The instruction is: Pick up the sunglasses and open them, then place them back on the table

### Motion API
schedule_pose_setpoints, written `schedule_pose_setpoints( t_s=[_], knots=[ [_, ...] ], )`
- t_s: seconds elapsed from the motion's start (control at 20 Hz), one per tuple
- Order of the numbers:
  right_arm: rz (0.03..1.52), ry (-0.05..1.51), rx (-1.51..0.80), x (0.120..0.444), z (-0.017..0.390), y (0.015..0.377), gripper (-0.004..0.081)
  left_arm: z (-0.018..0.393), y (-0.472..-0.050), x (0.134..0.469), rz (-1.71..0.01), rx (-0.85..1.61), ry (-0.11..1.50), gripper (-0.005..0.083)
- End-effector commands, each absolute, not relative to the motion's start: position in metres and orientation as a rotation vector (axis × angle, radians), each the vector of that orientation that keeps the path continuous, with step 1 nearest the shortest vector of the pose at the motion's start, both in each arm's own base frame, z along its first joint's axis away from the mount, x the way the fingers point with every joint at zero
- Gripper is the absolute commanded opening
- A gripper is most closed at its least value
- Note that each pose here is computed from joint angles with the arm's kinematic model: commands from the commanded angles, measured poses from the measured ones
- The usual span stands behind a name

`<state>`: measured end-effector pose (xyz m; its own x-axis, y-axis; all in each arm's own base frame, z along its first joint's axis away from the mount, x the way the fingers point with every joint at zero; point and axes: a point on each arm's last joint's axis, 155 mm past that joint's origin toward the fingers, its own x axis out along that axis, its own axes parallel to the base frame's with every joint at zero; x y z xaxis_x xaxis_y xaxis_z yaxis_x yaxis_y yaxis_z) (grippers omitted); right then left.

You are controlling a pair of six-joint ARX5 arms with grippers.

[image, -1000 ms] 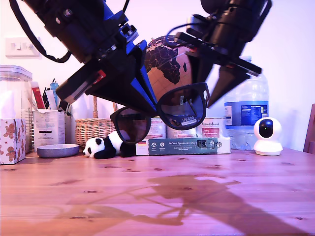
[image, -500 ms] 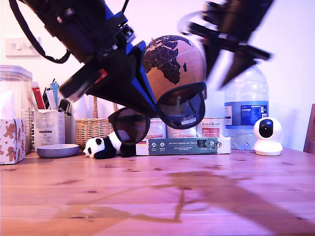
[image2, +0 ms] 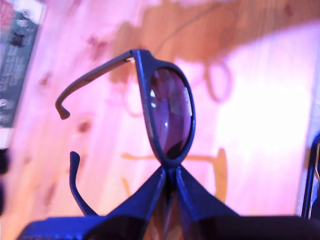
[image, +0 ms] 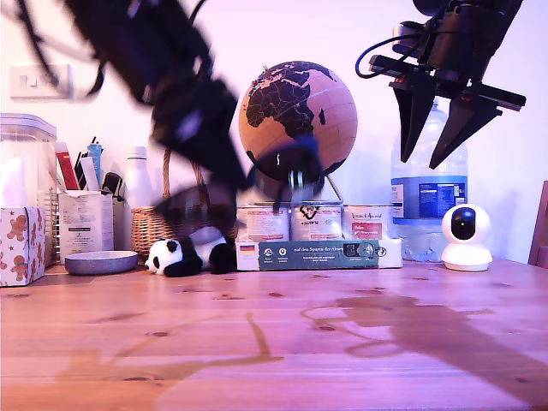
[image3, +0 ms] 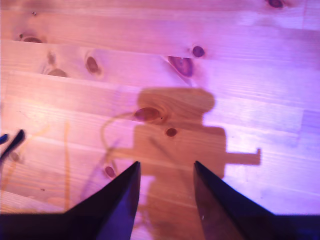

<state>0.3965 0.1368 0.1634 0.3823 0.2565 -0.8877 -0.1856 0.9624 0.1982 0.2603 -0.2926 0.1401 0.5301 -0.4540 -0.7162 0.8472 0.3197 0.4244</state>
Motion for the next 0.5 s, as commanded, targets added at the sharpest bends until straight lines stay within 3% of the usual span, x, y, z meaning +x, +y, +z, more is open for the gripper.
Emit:
schedule_pose_setpoints(
  t_s=[0.0,0.45],
  knots=[
    [0.283,1.144,0.065,0.395,0.163,0.135,0.0302,0.137,-0.297,0.268,-0.869,0.845,0.588,-0.0011],
    [0.278,1.175,0.061,0.388,0.16,0.133,0.0303,0.109,-0.307,0.291,-0.695,0.808,0.904,-0.0011]
  ],
)
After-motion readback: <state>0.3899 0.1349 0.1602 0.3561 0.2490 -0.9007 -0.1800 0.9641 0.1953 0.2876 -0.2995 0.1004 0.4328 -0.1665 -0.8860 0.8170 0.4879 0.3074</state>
